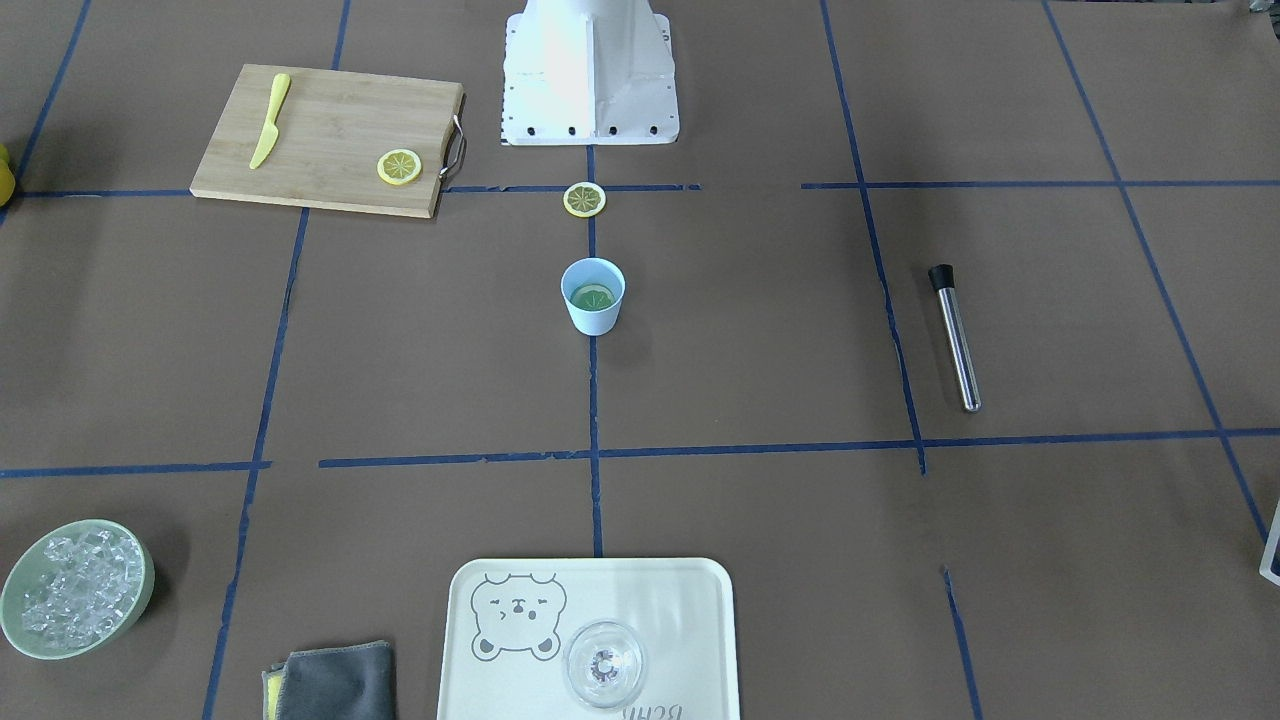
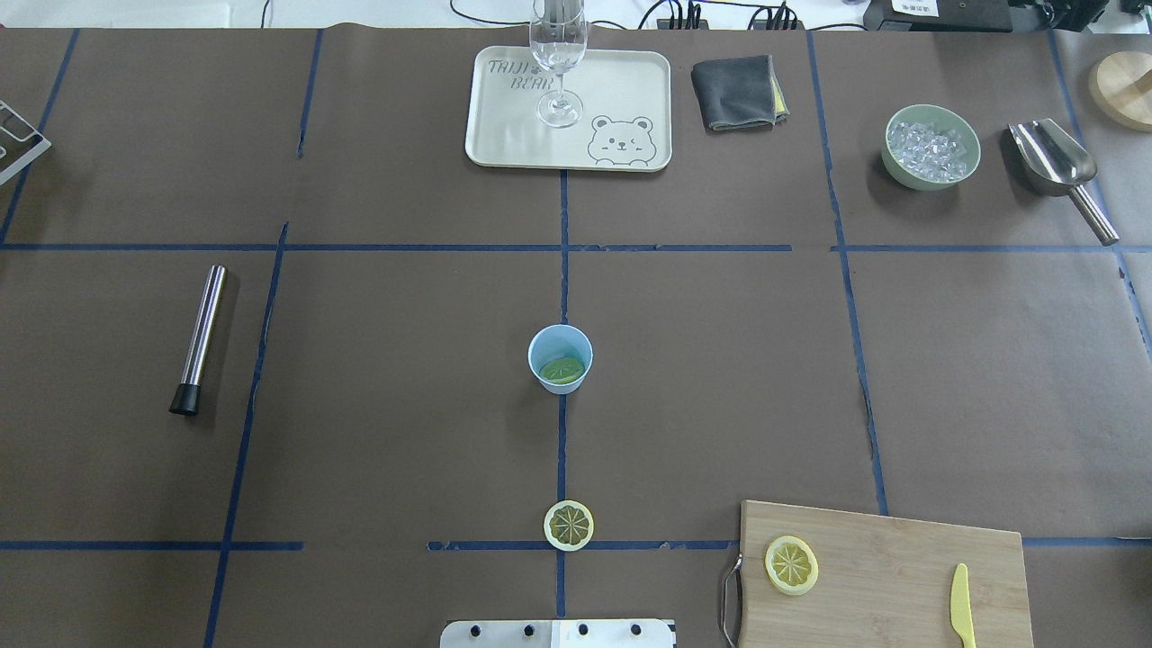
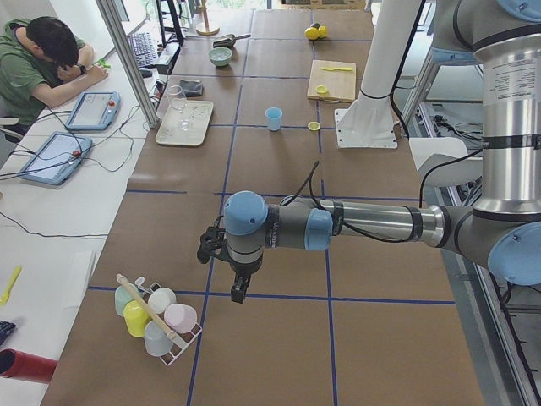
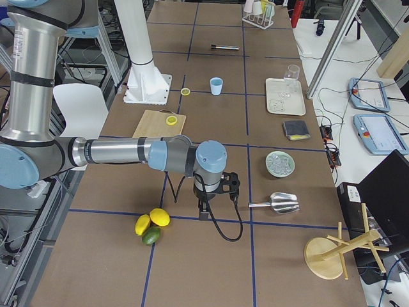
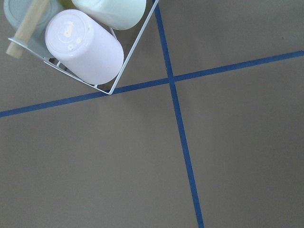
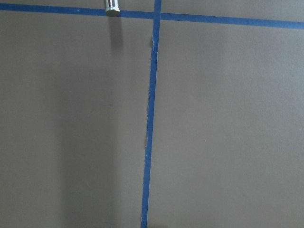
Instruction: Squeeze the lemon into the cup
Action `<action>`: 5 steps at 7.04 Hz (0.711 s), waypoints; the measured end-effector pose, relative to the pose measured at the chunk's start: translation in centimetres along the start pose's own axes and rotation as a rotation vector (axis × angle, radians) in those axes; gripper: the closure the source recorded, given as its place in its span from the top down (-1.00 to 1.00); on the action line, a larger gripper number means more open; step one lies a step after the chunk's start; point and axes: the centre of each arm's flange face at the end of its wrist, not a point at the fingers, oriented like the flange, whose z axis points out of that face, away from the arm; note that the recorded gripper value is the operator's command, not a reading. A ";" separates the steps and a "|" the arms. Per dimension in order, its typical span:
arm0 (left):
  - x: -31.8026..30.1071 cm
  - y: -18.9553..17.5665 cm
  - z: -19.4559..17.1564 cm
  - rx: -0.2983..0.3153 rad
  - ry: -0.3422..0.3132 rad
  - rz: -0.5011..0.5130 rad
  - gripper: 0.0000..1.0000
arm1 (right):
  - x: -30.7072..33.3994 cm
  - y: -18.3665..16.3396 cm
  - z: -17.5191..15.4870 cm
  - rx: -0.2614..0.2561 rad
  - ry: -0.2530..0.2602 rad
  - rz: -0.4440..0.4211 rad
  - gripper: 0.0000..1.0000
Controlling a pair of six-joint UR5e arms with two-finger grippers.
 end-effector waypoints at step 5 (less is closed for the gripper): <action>-0.4 0.6 0.4 -0.008 0.002 -0.010 1.00 | 0.1 0.1 0.1 -0.004 0.001 0.002 1.00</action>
